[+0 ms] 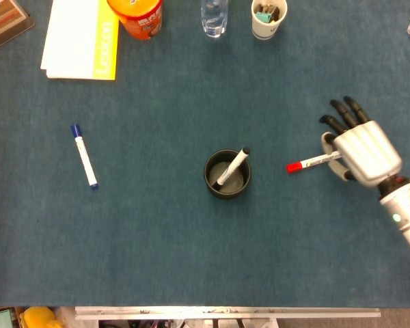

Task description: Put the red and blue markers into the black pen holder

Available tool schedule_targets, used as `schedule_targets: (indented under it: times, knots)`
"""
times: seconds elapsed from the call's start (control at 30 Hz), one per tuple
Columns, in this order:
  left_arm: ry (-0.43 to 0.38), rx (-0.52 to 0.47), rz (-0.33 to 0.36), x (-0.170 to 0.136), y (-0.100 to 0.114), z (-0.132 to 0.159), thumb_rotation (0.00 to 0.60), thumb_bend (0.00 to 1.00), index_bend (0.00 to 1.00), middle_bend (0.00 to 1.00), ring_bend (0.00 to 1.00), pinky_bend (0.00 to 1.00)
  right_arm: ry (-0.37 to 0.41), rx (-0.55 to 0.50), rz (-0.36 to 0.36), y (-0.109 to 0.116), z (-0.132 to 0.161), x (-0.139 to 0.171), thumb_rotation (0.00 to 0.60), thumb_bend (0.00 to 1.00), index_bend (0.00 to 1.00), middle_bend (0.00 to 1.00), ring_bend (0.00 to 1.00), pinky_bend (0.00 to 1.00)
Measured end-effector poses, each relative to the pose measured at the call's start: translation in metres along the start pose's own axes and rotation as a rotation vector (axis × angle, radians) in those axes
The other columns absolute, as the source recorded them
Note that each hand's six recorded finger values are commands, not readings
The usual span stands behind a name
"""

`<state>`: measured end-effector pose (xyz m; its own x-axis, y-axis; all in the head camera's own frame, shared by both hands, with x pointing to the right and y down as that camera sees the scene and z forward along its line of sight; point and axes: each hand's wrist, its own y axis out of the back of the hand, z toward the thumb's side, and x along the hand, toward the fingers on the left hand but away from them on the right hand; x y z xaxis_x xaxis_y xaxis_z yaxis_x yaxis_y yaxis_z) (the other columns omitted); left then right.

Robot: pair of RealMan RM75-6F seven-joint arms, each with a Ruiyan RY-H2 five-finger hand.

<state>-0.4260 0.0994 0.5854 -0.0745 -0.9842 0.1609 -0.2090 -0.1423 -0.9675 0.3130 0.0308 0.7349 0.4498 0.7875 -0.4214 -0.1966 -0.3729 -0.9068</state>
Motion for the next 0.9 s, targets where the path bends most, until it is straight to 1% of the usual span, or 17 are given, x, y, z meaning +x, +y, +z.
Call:
schedule_targets:
  times: [0.23,0.33,0.47,0.73,0.9]
  knots:
    - [-0.004,0.001,0.002,0.000,0.001,0.000,0.600,0.23,0.22,0.04,0.00,0.08,0.031,0.061,0.025,-0.012,0.014,-0.010,0.600,0.23,0.57,0.24,0.04,0.00]
    - [-0.001,0.003,0.003,0.000,0.002,-0.001,0.600,0.23,0.22,0.04,0.00,0.08,0.040,0.073,0.035,-0.017,0.021,-0.015,0.600,0.18,0.57,0.24,0.04,0.00]
    - [0.000,0.004,0.004,-0.001,0.003,-0.001,0.600,0.23,0.22,0.04,0.00,0.08,0.044,0.085,0.045,-0.022,0.026,-0.021,0.600,0.15,0.56,0.24,0.04,0.00]
    - [0.001,0.008,0.003,-0.001,0.004,-0.002,0.600,0.23,0.22,0.04,0.00,0.08,0.055,0.107,0.068,-0.031,0.035,-0.029,0.600,0.16,0.55,0.23,0.03,0.00]
    - [0.004,0.008,0.006,-0.002,0.005,-0.003,0.600,0.23,0.22,0.04,0.00,0.08,0.057,0.116,0.077,-0.033,0.038,-0.032,0.600,0.19,0.55,0.23,0.03,0.00]
